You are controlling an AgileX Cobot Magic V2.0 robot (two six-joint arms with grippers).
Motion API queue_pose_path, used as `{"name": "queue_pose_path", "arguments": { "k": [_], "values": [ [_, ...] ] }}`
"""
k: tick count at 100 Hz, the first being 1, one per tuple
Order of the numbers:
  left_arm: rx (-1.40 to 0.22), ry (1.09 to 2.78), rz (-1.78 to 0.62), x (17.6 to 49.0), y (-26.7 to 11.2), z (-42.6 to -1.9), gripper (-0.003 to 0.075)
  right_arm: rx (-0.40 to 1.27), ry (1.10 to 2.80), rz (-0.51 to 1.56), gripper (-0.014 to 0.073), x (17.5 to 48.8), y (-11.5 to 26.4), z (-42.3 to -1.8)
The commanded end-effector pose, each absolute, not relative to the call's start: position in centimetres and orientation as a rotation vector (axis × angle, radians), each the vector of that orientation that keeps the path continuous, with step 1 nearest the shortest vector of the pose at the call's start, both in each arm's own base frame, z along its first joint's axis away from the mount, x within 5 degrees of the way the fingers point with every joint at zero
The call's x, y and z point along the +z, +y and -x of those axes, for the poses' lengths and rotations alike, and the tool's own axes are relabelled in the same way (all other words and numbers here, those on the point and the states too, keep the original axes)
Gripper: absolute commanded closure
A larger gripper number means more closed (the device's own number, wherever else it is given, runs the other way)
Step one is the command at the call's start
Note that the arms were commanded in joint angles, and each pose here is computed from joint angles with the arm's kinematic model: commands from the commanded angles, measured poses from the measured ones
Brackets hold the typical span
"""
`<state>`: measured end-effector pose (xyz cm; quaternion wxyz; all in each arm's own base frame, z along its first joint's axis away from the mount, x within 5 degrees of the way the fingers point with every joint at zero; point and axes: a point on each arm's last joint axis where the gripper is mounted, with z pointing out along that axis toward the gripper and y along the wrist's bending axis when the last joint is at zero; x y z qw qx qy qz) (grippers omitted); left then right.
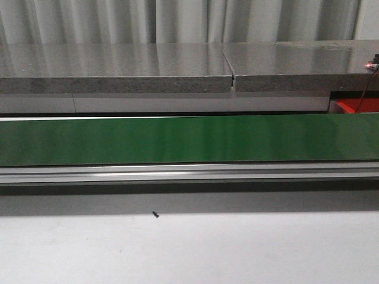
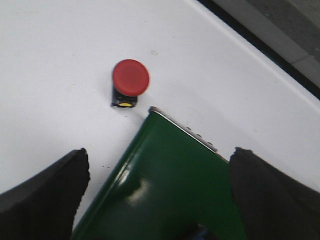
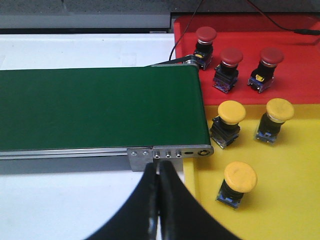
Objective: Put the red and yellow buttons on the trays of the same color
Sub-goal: 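Open the left gripper to set the yellow button on the belt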
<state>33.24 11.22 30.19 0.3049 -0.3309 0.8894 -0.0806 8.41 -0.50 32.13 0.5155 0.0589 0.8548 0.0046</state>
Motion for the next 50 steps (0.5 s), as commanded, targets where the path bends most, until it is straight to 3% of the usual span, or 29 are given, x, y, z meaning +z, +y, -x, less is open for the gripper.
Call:
{"name": "queue_pose_path", "arguments": {
  "k": [1, 50],
  "values": [
    [-0.257, 2.258, 0.952, 31.7, 12.4, -33.7, 0.0154, -0.001, 1.967, -0.128, 0.0662, 33.4, -0.6, -8.6],
    [-0.392, 2.294, 1.118, 25.9, 14.6, -40.1, 0.0156, -0.001, 1.967, -0.128, 0.0662, 33.4, -0.6, -8.6]
  ]
}}
